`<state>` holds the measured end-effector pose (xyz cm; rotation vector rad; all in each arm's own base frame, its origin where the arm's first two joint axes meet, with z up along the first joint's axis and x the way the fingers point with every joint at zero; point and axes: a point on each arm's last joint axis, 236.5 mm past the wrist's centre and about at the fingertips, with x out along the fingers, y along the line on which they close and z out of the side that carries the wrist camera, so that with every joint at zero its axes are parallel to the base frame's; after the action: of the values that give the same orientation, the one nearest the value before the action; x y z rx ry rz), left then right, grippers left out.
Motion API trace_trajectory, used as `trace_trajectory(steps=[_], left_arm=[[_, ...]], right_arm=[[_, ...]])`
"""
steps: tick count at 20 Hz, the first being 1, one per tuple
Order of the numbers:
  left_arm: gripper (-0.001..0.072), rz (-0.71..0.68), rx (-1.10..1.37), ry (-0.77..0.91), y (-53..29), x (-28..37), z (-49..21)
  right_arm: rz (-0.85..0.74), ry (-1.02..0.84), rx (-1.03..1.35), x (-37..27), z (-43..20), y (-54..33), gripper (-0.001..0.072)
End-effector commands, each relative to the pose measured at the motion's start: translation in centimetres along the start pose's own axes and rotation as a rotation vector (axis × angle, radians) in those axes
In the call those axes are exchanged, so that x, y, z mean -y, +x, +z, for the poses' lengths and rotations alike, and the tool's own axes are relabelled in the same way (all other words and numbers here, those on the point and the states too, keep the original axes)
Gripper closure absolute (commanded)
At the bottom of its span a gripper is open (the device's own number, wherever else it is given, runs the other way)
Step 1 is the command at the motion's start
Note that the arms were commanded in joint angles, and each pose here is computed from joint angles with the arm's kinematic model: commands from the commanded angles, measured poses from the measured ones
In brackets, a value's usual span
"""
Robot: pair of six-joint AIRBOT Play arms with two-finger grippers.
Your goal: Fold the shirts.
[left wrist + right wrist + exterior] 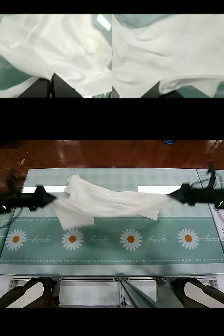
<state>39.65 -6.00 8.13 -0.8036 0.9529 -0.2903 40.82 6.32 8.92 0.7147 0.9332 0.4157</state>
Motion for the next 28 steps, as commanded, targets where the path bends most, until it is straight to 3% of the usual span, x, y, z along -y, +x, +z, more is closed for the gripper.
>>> trace_trajectory(steps=[1,5,8,14,17,19,22,28], left_arm=[[0.0689,-0.128,0.247,0.278,-9.3,12.4,6.7],[0.0689,-0.03,0.352,0.566,-18.5,19.5,7.2],[0.0689,0.083,0.477,0.671,-24.8,21.9,6.2],[0.0689,0.297,0.83,0.795,-37.6,23.9,0.6],[0.0689,0.254,0.872,0.876,-40.6,24.9,-3.5],[0.0689,0.21,0.851,0.888,-41.3,24.7,-5.4],[0.0689,0.279,0.759,0.838,-39.2,21.9,-4.9],[0.0689,0.427,0.355,0.713,-24.9,12.9,-2.6]], right_arm=[[0.015,-0.302,0.202,-11.9,6.7,-8.3,0.0689],[-0.093,-0.565,0.459,-21.3,8.4,-20.3,0.0689],[-0.164,-0.674,0.617,-25.5,5.9,-27.3,0.0689],[-0.296,-0.715,0.744,-26.9,-1.8,-34.7,0.0689],[-0.368,-0.687,0.681,-25.1,-4.9,-35.2,0.0689],[-0.422,-0.64,0.591,-23.0,-6.6,-34.6,0.0689],[-0.441,-0.59,0.494,-21.2,-7.9,-33.4,0.0689],[-0.401,-0.459,0.319,-14.7,-5.5,-25.0,0.0689]])
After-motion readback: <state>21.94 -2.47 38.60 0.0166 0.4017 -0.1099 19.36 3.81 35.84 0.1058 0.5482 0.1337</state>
